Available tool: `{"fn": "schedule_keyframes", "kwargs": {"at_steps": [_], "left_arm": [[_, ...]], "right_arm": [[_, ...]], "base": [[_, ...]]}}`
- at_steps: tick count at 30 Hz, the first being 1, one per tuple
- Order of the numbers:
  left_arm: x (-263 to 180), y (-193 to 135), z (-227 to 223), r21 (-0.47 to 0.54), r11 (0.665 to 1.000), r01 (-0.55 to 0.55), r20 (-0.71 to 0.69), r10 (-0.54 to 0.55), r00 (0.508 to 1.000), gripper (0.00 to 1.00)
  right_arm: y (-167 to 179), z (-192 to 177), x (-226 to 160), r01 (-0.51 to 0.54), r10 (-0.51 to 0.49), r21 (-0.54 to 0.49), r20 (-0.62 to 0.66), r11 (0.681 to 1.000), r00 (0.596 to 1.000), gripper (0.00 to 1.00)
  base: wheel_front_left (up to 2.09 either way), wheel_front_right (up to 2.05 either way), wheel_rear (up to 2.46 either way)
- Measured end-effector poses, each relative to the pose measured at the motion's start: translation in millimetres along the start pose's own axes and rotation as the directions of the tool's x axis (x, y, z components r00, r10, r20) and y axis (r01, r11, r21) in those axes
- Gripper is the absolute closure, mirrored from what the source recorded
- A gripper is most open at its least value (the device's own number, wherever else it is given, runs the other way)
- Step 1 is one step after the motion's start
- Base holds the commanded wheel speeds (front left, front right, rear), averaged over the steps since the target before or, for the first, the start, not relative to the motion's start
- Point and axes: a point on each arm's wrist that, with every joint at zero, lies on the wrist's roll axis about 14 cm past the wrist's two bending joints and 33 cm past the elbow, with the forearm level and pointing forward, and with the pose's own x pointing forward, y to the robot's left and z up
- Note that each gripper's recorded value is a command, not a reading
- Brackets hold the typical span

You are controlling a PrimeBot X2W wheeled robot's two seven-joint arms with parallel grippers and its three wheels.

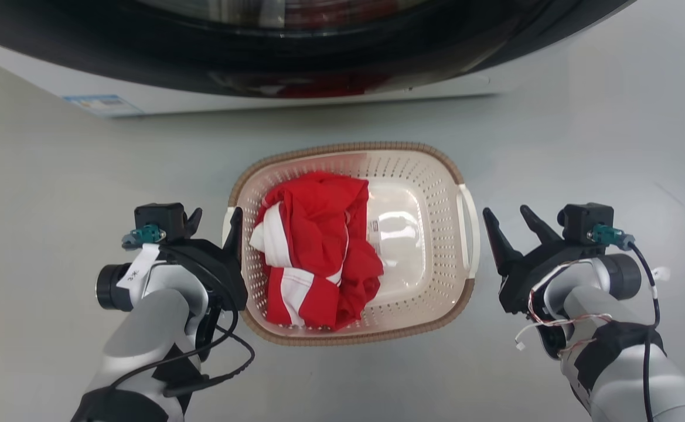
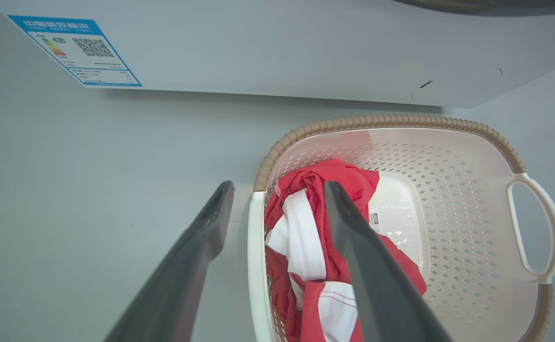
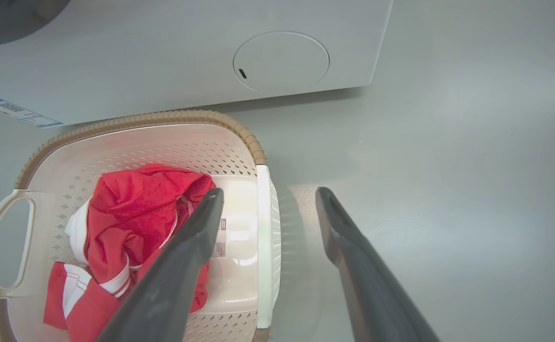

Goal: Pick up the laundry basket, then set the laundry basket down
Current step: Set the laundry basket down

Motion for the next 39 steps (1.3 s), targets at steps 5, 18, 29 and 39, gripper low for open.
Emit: {"fn": "schedule_keyframes", "kwargs": {"at_steps": [5, 18, 29, 39], "left_arm": [[-17, -10, 16, 0.02, 1.0, 0.021, 0.057, -0.022, 0.998, 0.0], [-70, -34, 65, 0.068, 0.996, 0.059, 0.248, -0.074, 0.966, 0.0], [-118, -39, 100, 0.116, 0.992, 0.041, 0.42, -0.086, 0.904, 0.0], [-165, -53, 121, 0.162, 0.986, 0.039, 0.562, -0.125, 0.818, 0.0]], "right_arm": [[4, 18, -19, -0.001, 0.001, -0.001, 0.058, 1.0, 0.998, 0.0], [6, 81, -78, 0.035, -0.037, 0.013, 0.289, 0.999, 0.957, 0.0], [21, 119, -128, 0.054, -0.035, -0.028, 0.465, 0.998, 0.884, 0.0], [29, 139, -177, 0.105, -0.05, -0.057, 0.601, 0.993, 0.798, 0.0]], "base": [[0.0, 0.0, 0.0], [0.0, 0.0, 0.0], [0.0, 0.0, 0.0], [0.0, 0.0, 0.0]]}}
